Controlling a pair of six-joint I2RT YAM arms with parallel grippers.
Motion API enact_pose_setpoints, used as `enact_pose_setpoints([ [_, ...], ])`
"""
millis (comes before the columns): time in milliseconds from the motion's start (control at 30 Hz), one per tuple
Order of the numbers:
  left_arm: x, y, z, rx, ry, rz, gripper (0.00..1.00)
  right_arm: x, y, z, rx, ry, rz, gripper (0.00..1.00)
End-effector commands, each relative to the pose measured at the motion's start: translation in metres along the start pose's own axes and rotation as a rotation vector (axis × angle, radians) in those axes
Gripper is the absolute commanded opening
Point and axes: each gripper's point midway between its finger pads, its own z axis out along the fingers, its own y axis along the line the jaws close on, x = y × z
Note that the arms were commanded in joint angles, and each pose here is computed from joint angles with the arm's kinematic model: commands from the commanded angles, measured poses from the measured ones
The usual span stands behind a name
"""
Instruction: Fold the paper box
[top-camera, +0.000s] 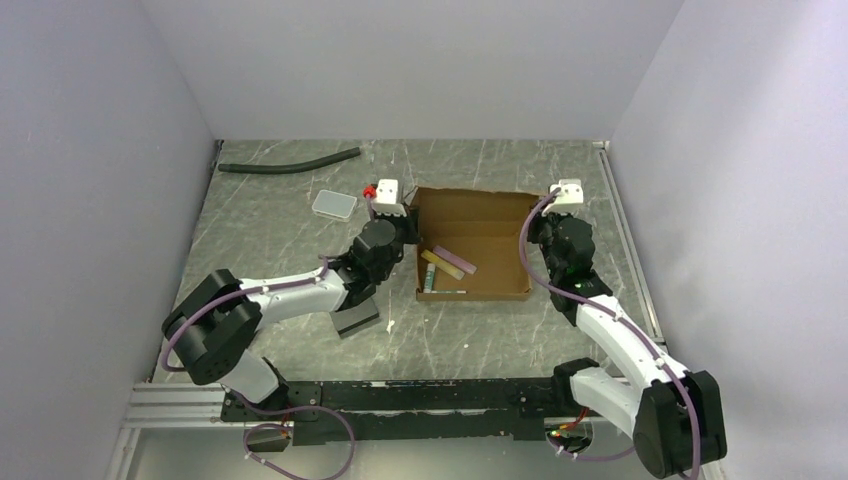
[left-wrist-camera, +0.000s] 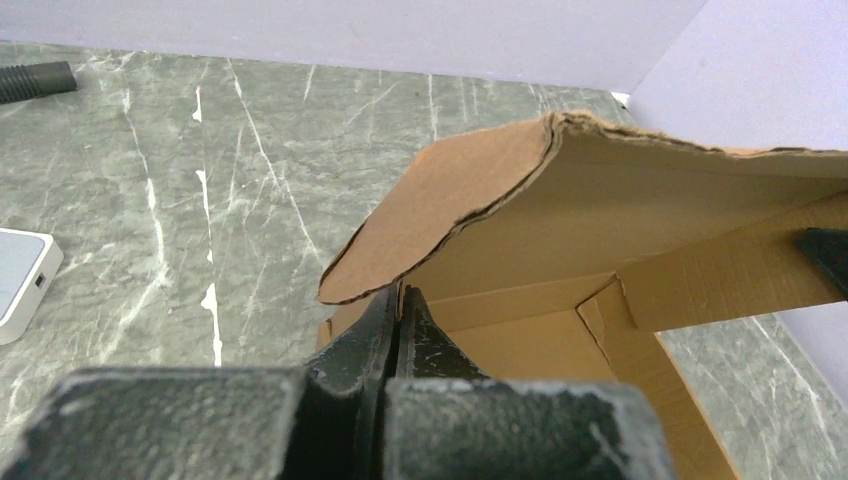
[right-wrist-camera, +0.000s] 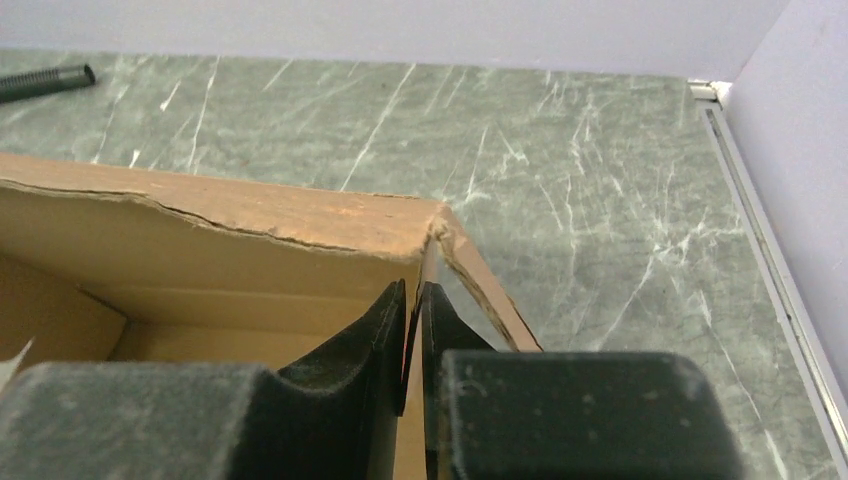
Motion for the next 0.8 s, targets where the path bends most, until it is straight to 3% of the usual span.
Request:
enact_pose_setpoints([
  [0,0.005,-0.005,-0.011,0.030,0.006,0.010,0.00,0.044,0.027,-0.017,-0.154,0.172,-0.031,0.14],
  [300,0.005,-0.011,-0.013,0.048,0.018,-0.050,0.00,0.047,0.014,-0.028,-0.120,0.210,-0.119,0.14],
  [767,0.017,-0.029,-0.013,0.033,0.144,-0.190,0.00,0.047,0.013,-0.032,-0.137,0.208,-0.170,0.13],
])
